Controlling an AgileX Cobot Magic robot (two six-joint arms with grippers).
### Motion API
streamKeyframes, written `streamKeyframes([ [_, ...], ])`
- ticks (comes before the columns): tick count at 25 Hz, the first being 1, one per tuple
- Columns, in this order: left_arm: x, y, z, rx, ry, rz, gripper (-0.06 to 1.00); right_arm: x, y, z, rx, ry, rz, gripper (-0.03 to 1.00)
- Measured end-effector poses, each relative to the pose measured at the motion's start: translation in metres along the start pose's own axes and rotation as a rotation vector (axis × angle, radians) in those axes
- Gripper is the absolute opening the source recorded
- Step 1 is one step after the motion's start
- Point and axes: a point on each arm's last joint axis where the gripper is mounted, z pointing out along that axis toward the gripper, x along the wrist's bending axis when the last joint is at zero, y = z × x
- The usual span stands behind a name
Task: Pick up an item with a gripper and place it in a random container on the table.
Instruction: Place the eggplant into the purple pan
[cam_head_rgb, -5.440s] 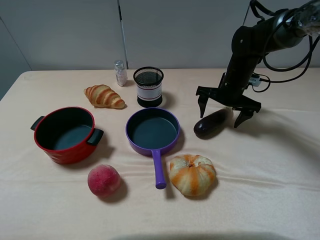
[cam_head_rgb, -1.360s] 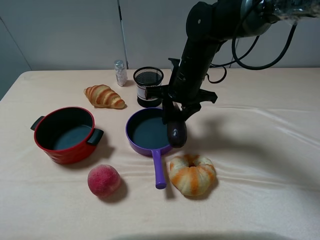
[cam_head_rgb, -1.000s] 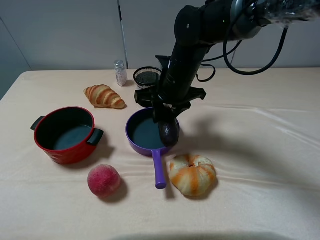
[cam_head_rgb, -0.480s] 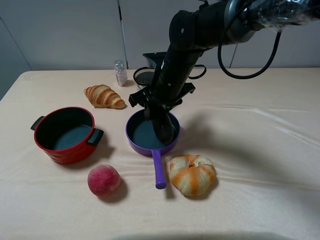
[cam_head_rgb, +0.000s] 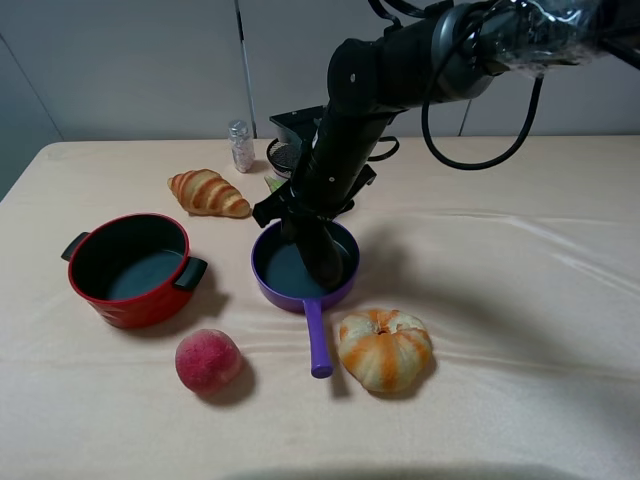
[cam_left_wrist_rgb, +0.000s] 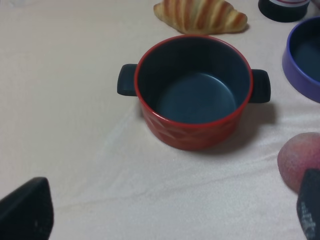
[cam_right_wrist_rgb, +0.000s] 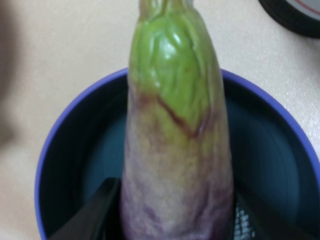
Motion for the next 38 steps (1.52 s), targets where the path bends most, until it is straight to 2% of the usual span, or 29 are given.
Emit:
streamKeyframes([
  [10,0.0,0.0,0.0,0.0,0.0,0.0,0.99,0.0,0.002,0.0,-0.026,-0.002,-0.002,0.32],
  [12,0.0,0.0,0.0,0.0,0.0,0.0,0.99,0.0,0.002,0.0,-0.026,-0.002,-0.002,0.39],
  [15,0.0,0.0,0.0,0.0,0.0,0.0,0.99,0.0,0.002,0.0,-0.027,-0.003,-0.002,0.59],
  [18,0.0,0.0,0.0,0.0,0.0,0.0,0.99,0.0,0.002,0.0,-0.027,-0.003,-0.002,0.67],
  [31,0.0,0.0,0.0,0.0,0.0,0.0,0.99,0.0,0.002,0.0,-0.024,-0.002,-0.002,0.69],
  [38,0.0,0.0,0.0,0.0,0.0,0.0,0.99,0.003,0.005,-0.022,-0.047,-0.003,-0.007,0.69],
])
